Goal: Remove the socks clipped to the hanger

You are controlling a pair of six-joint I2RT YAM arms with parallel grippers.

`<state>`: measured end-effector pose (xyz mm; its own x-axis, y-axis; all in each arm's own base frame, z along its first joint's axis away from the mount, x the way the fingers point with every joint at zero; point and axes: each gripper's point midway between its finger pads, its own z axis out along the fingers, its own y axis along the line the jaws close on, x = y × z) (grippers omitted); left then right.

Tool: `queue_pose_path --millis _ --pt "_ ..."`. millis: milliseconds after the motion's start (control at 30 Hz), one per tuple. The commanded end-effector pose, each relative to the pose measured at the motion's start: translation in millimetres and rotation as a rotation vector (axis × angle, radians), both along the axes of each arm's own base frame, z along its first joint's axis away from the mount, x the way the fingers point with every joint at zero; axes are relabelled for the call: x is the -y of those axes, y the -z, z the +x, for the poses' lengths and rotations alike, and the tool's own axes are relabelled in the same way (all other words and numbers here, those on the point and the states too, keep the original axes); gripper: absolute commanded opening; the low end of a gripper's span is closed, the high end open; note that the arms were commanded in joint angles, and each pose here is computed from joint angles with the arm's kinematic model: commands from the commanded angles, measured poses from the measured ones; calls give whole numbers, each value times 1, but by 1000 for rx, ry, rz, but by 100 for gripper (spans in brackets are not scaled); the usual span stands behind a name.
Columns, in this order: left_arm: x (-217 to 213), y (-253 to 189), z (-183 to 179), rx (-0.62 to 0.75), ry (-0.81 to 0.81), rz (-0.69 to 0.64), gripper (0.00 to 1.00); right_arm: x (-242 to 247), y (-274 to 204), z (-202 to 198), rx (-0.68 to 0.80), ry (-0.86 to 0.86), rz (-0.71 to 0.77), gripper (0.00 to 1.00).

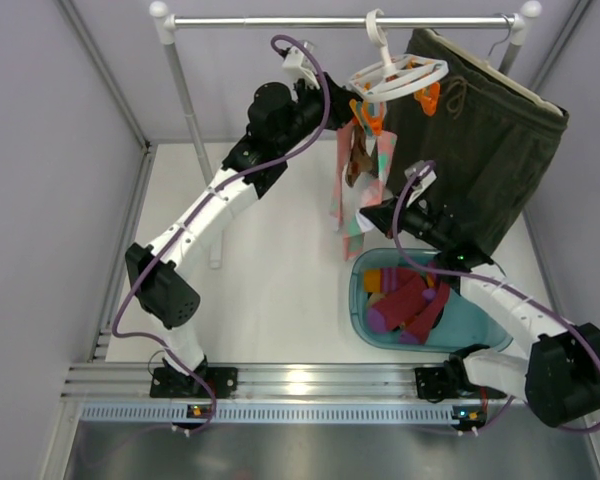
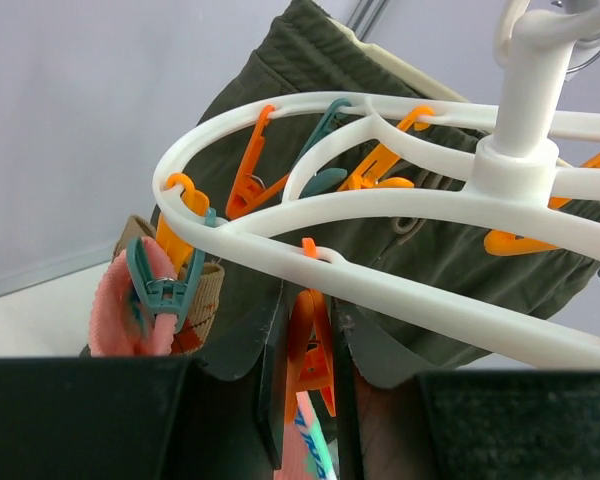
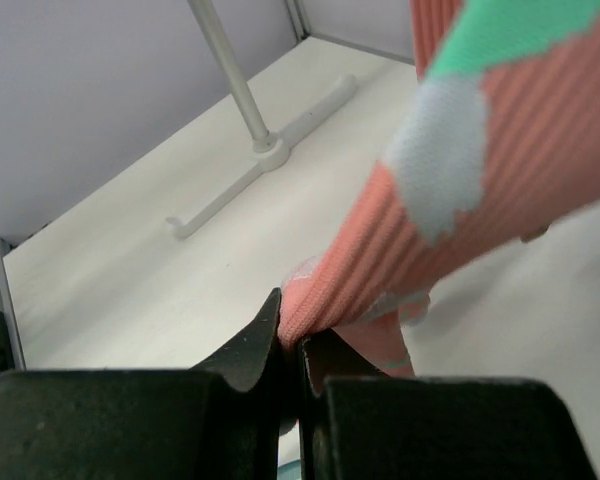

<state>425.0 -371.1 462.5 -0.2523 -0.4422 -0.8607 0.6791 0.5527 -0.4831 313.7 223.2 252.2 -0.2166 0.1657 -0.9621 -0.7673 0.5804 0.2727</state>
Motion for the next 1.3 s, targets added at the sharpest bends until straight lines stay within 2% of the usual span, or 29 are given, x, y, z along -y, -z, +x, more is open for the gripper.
queue_pose_path --millis 0,67,200,233,267,300,333,400,433,533,567,600,767,867,1033,1167,1267 --pt "-1 -20 -1 61 -12 -22 7 3 -17 -9 60 9 -18 0" --pt "0 -15 -1 55 -11 -13 9 11 -15 -22 52 29 -22 0" --pt "1 -7 -2 40 -5 -4 23 32 -15 -46 -33 110 -36 0" --pt "0 -7 -3 39 -3 -3 37 40 -22 -54 -39 144 -31 0" --pt "0 -8 -5 41 -2 -5 42 51 0 -63 -179 193 -82 0" --pt "-2 -7 -6 41 -2 -1 48 69 7 -58 -251 322 -88 0" --pt "-2 -4 -6 36 -2 5 60 83 19 -63 -326 395 -117 0" --pt "-6 -7 -9 43 -11 5 68 108 37 -76 -462 533 -153 0" --pt "-10 -8 -12 42 -17 6 78 110 34 -82 -464 548 -117 0" --pt "-18 -6 -15 29 -48 4 88 114 56 -95 -531 598 17 0" --pt "-23 -4 -14 22 -70 3 95 117 56 -98 -553 631 73 0" --pt "-26 -5 -17 21 -78 -1 98 135 62 -96 -554 744 94 0" --pt "-45 3 -28 21 -124 26 98 177 49 -117 -480 941 374 0" --pt "-59 -1 -35 43 -163 38 98 199 44 -132 -447 1023 444 0" --pt "-93 9 -38 25 -295 70 98 232 13 -155 -360 1138 423 0" --pt "-99 12 -45 15 -303 66 98 204 24 -145 -438 1020 315 0" --pt "-102 15 -46 7 -313 73 98 184 43 -144 -503 930 294 7"
